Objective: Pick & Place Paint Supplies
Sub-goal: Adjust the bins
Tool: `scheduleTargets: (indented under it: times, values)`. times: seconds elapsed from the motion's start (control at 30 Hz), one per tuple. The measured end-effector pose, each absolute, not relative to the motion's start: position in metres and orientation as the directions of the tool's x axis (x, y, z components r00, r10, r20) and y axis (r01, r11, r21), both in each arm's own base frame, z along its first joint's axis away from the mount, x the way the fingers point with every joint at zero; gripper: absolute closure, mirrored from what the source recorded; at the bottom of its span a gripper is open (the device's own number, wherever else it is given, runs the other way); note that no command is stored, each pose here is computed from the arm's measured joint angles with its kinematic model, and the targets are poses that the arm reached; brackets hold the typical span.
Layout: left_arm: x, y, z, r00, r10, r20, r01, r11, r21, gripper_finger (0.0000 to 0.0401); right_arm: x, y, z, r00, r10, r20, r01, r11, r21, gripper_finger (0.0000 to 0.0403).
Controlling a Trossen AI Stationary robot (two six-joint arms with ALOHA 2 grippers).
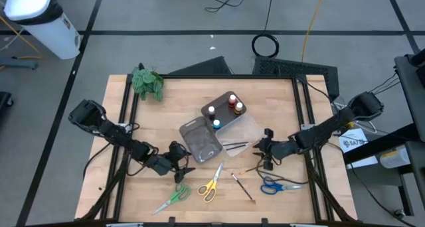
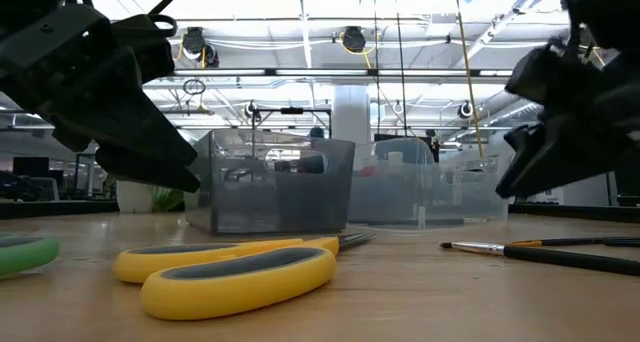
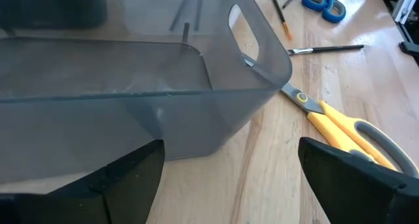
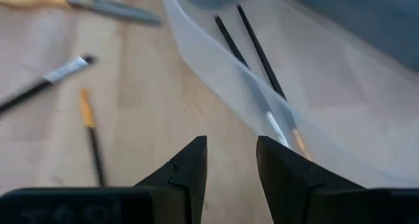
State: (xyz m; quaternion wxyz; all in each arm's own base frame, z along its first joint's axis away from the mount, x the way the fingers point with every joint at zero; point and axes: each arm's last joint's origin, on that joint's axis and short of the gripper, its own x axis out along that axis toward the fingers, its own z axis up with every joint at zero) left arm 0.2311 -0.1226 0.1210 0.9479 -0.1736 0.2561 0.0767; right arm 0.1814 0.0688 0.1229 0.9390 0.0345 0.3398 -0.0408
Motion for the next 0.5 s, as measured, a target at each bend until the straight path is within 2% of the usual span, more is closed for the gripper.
scheduleTargets:
  times: [0.2, 0.37, 0.5]
  values:
    - [0.231, -0.123, 0.121, 0.858, 0.056, -0.511, -0.238, 0.925, -0.297, 0.0036, 0.187, 0.061, 0.109, 0.723, -0.106, -0.683, 0.142, 0.99, -0.003, 0.0284]
    - [0.231, -0.123, 0.121, 0.856, 0.044, -0.515, -0.229, 0.925, -0.302, 0.0036, 0.193, 0.058, 0.107, 0.737, -0.115, -0.666, 0.139, 0.99, -0.017, 0.0284]
    - [0.231, -0.123, 0.121, 0.856, 0.042, -0.516, -0.228, 0.925, -0.304, 0.0036, 0.193, 0.059, 0.108, 0.738, -0.058, -0.673, 0.08, 0.997, 0.002, 0.0284]
